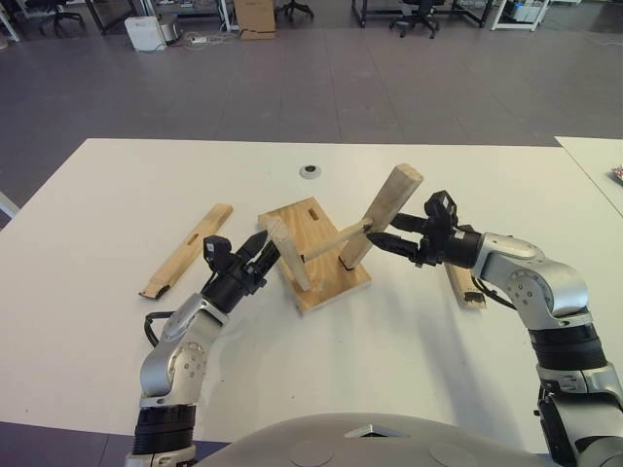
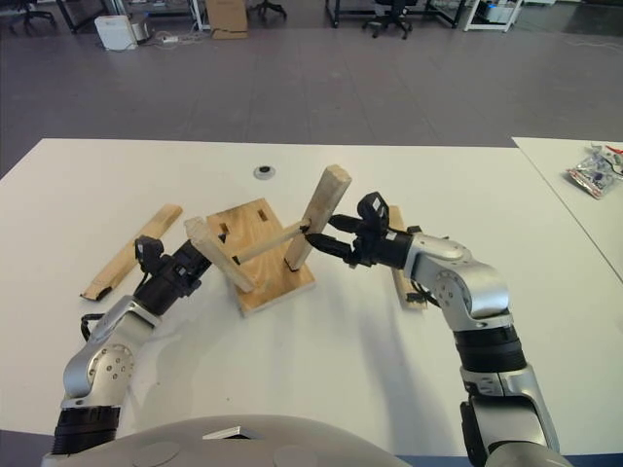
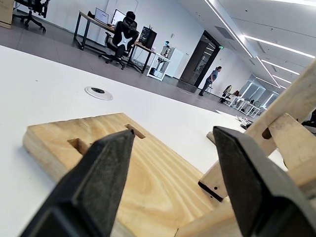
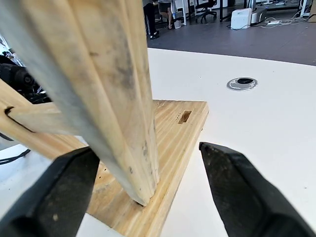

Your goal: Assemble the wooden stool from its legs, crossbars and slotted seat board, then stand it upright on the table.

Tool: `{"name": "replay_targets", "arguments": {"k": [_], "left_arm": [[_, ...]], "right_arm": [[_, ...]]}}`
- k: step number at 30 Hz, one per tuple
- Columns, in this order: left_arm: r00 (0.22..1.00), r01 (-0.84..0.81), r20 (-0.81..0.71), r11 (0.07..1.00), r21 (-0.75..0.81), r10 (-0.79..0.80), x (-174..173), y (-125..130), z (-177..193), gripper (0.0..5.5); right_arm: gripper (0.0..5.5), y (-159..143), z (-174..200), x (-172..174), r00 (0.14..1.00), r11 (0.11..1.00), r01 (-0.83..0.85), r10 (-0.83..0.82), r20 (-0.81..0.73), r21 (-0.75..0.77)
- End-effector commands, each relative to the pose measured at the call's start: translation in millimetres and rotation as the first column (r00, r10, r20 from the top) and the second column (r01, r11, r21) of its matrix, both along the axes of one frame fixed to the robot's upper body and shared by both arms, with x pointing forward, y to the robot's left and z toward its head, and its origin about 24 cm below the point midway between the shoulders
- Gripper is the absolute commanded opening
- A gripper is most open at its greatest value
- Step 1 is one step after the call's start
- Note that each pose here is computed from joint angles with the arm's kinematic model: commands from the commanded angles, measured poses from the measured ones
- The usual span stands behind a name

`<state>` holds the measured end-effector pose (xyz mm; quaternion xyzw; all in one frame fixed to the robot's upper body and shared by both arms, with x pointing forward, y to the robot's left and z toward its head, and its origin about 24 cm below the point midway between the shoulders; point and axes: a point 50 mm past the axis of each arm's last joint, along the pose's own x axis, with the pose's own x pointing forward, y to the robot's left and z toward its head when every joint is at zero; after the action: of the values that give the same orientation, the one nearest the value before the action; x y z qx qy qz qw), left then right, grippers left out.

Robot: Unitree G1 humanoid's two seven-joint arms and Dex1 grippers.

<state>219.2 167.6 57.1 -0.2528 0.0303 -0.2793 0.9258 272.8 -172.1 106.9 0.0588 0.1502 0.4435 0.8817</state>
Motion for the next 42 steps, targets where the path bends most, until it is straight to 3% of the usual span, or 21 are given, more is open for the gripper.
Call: {"name": "replay_targets", "arguments": {"k": [1, 4, 8, 10, 13, 16, 18, 19, 21, 23, 24, 26, 30, 34, 36, 38, 39, 42], "left_arm": [[1.000, -0.023, -0.002, 1.000, -0.005, 0.023, -1, 0, -2, 2.93], [1.000, -0.017, -0.006, 1.000, -0.002, 0.017, -3, 2, -4, 2.93], [1.000, -0.030, 0.000, 1.000, -0.009, 0.030, -1, 4, -4, 2.93], [1.000, -0.025, 0.003, 1.000, -0.012, 0.025, 0, 2, -5, 2.93], [1.000, -0.013, 0.009, 1.000, -0.012, 0.013, 2, 2, -3, 2.93], [1.000, -0.005, 0.015, 1.000, -0.009, 0.005, 4, 2, -2, 2.93], [1.000, -0.004, 0.016, 1.000, -0.013, 0.004, 5, 1, -1, 2.93], [1.000, -0.005, 0.017, 1.000, -0.015, 0.005, 5, 2, -1, 2.93], [1.000, -0.007, 0.019, 1.000, -0.020, 0.008, 7, 3, 1, 2.93], [1.000, -0.004, 0.022, 1.000, -0.022, 0.004, 9, 3, 2, 2.93], [1.000, -0.002, 0.023, 1.000, -0.024, 0.003, 9, 2, 2, 2.93], [1.000, 0.004, 0.023, 1.000, -0.027, -0.004, 9, 0, 2, 2.93], [1.000, 0.009, 0.029, 1.000, -0.023, -0.009, 11, -1, 4, 2.93], [0.998, 0.006, 0.069, 1.000, 0.005, -0.006, 15, 3, 12, 2.93], [0.994, 0.027, 0.109, 0.999, 0.021, -0.029, 16, -1, 21, 2.93], [0.991, 0.049, 0.125, 0.999, 0.016, -0.051, 14, -8, 25, 2.93], [0.991, 0.053, 0.124, 0.999, 0.012, -0.054, 13, -9, 25, 2.93], [0.992, 0.054, 0.114, 0.999, -0.008, -0.052, 7, -14, 23, 2.93]], "right_arm": [[3.66, -15, 52, 33, 0.908, 0.944, 0.326, -0.300, 0.293, -0.043], [3.66, -1, 85, 29, 0.851, 0.929, 0.365, -0.358, 0.384, 0.059], [3.66, -4, 103, 31, 0.739, 0.889, 0.452, -0.420, 0.527, 0.074], [3.66, -6, 118, 30, 0.562, 0.845, 0.534, -0.361, 0.744, 0.006], [3.66, 8, 130, 26, 0.314, 0.810, 0.584, -0.169, 0.934, -0.050], [3.66, 25, 115, 25, 0.204, 0.813, 0.552, 0.083, 0.975, -0.185], [3.66, 30, 91, 30, 0.222, 0.787, 0.532, 0.227, 0.948, -0.313], [3.66, 30, 72, 35, 0.272, 0.744, 0.521, 0.319, 0.908, -0.418], [3.66, 25, 15, 35, 0.503, 0.624, 0.372, 0.486, 0.715, -0.687], [3.66, 25, -24, 20, 0.609, 0.560, 0.184, 0.581, 0.541, -0.808], [3.66, 26, -30, 15, 0.621, 0.563, 0.145, 0.588, 0.518, -0.814], [3.66, 29, -22, 17, 0.621, 0.604, 0.161, 0.553, 0.555, -0.781], [3.66, 35, 18, 29, 0.524, 0.722, 0.274, 0.441, 0.729, -0.635], [3.66, 31, 88, 42, 0.410, 0.877, 0.408, 0.073, 0.909, -0.254], [3.66, 15, 125, 52, 0.373, 0.883, 0.466, -0.136, 0.918, -0.059], [3.66, -10, 144, 66, 0.368, 0.836, 0.548, -0.274, 0.889, 0.031], [3.66, -21, 147, 73, 0.374, 0.808, 0.588, -0.309, 0.875, 0.035], [3.66, -38, 126, 92, 0.501, 0.786, 0.612, -0.299, 0.812, -0.088]]}}
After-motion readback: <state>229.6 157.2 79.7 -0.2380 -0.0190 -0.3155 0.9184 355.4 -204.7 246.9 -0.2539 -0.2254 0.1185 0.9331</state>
